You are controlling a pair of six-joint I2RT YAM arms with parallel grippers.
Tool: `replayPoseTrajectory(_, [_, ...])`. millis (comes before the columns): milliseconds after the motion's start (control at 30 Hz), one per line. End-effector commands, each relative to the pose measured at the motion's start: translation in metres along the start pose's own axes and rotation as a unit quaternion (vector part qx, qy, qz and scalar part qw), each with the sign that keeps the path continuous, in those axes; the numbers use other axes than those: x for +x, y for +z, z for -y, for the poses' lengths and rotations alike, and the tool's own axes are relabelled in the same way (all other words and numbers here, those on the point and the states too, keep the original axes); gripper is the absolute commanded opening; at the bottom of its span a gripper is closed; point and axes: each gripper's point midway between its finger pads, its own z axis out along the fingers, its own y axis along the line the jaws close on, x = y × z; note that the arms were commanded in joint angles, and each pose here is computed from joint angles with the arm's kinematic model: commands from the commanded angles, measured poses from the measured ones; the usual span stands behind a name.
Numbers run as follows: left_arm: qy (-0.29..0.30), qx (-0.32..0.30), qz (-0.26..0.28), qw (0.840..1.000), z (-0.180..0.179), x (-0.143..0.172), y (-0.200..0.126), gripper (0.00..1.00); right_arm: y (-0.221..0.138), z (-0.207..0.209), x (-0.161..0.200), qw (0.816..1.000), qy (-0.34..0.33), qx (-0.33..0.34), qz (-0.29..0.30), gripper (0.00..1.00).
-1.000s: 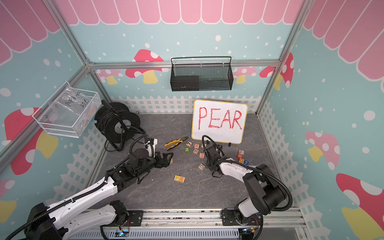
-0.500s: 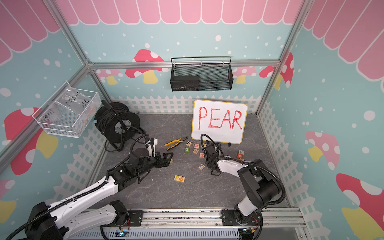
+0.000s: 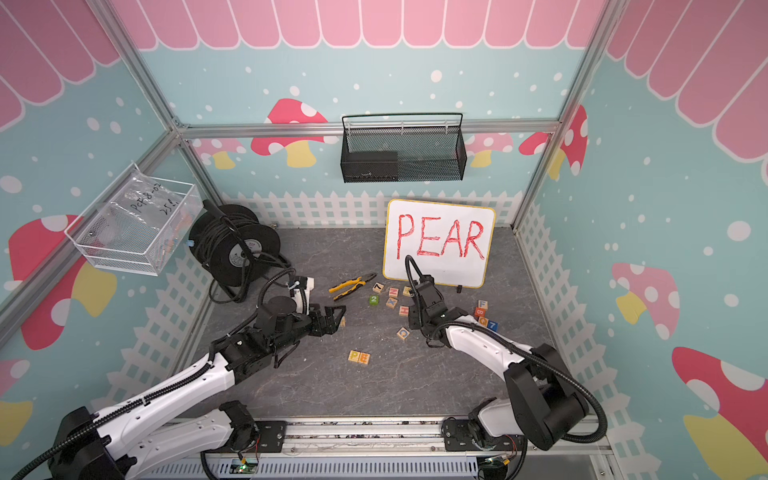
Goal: Spell the uppercase word “pear” with letter blocks
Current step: Pick up the letter block from the center of the board, then place the letter block at the center of the board.
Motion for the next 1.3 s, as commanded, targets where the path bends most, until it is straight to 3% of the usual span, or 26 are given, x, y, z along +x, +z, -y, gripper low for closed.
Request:
replayPoseTrajectory(0, [-0.008,0.007,0.013,1.000,0.004,-0.012,-0.008,0.97,-0.019,-0.037,0.002,0.991,-0.113,-0.077,-0.008,0.26])
replayPoseTrajectory(167, [-0.021,0.011,0.021,1.000,0.006,-0.015,-0.016,0.97,-0.026,-0.081,0.035,0.968,-0.225,-0.105,-0.040,0.26])
replayPoseTrajectory(533, [-0.039,0.003,0.036,0.999,-0.002,-0.015,-0.037,0.97,-0.019,-0.113,0.111,0.927,-0.321,-0.150,-0.120,0.25])
replayPoseTrajectory(1100, [-0.045,0.001,0.042,0.998,-0.005,-0.015,-0.044,0.97,0.002,-0.129,0.151,0.913,-0.346,-0.135,-0.168,0.24])
replayPoseTrajectory(1267, [-0.044,0.000,0.043,0.998,-0.006,-0.015,-0.045,0.97,0.006,-0.125,0.157,0.913,-0.346,-0.122,-0.177,0.36])
